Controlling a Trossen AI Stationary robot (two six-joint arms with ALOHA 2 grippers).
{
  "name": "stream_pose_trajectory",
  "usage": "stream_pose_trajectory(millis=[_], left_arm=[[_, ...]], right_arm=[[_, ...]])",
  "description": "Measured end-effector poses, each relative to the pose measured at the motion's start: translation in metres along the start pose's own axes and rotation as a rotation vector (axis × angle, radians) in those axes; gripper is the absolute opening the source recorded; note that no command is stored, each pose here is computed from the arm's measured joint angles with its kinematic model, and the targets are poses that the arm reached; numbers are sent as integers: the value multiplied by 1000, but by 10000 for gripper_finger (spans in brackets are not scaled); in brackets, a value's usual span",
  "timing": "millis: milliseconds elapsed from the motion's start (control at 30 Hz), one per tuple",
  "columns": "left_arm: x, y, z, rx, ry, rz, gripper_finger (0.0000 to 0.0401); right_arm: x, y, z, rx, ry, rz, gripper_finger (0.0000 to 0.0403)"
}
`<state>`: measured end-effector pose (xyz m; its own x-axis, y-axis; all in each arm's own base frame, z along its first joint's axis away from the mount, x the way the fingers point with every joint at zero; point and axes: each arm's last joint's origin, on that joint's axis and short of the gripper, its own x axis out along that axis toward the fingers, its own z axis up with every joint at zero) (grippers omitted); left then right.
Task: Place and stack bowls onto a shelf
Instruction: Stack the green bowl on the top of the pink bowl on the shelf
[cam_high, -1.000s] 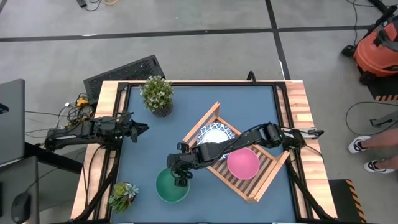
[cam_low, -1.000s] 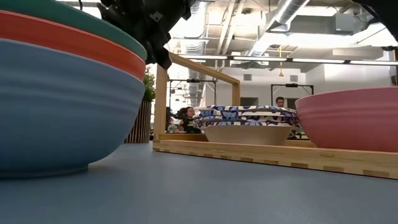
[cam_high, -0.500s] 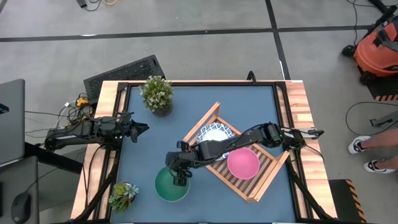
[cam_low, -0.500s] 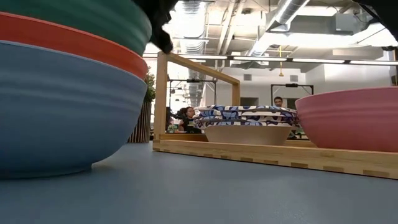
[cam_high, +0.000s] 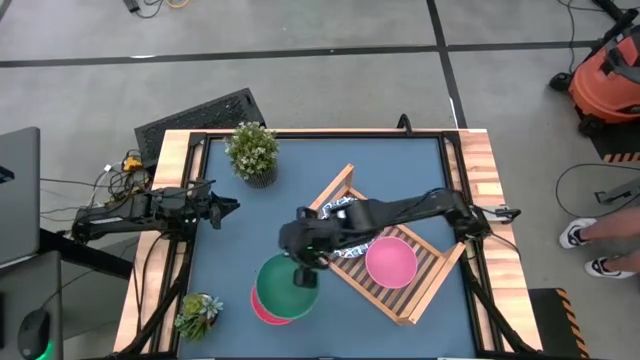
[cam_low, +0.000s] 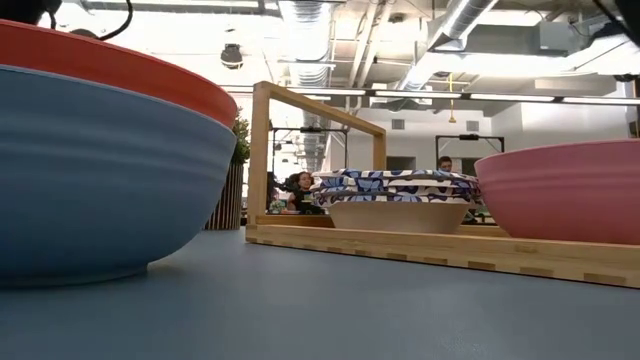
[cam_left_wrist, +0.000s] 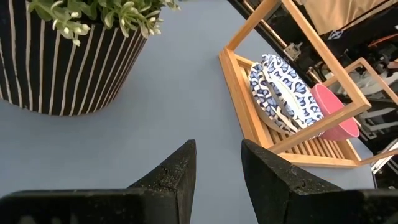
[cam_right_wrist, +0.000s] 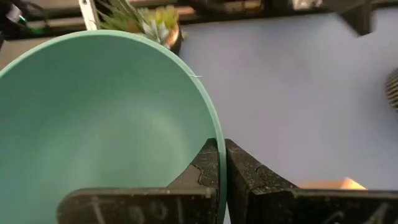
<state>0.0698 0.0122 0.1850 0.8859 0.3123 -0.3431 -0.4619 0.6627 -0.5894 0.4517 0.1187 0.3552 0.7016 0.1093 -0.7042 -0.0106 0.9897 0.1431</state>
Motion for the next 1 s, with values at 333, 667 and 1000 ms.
stream_pose_trajectory(millis=[333, 667, 1000], left_arm=[[0, 0, 0, 1, 2, 1, 112], [0, 1, 1, 1, -23, 27, 112], [0, 1, 1, -8, -33, 38, 112]], right_arm=[[-115, 15, -22, -3, 61, -207, 28], [-182, 19, -61, 66, 122, -350, 28], [-186, -8, -135, 285, 124, -364, 28]])
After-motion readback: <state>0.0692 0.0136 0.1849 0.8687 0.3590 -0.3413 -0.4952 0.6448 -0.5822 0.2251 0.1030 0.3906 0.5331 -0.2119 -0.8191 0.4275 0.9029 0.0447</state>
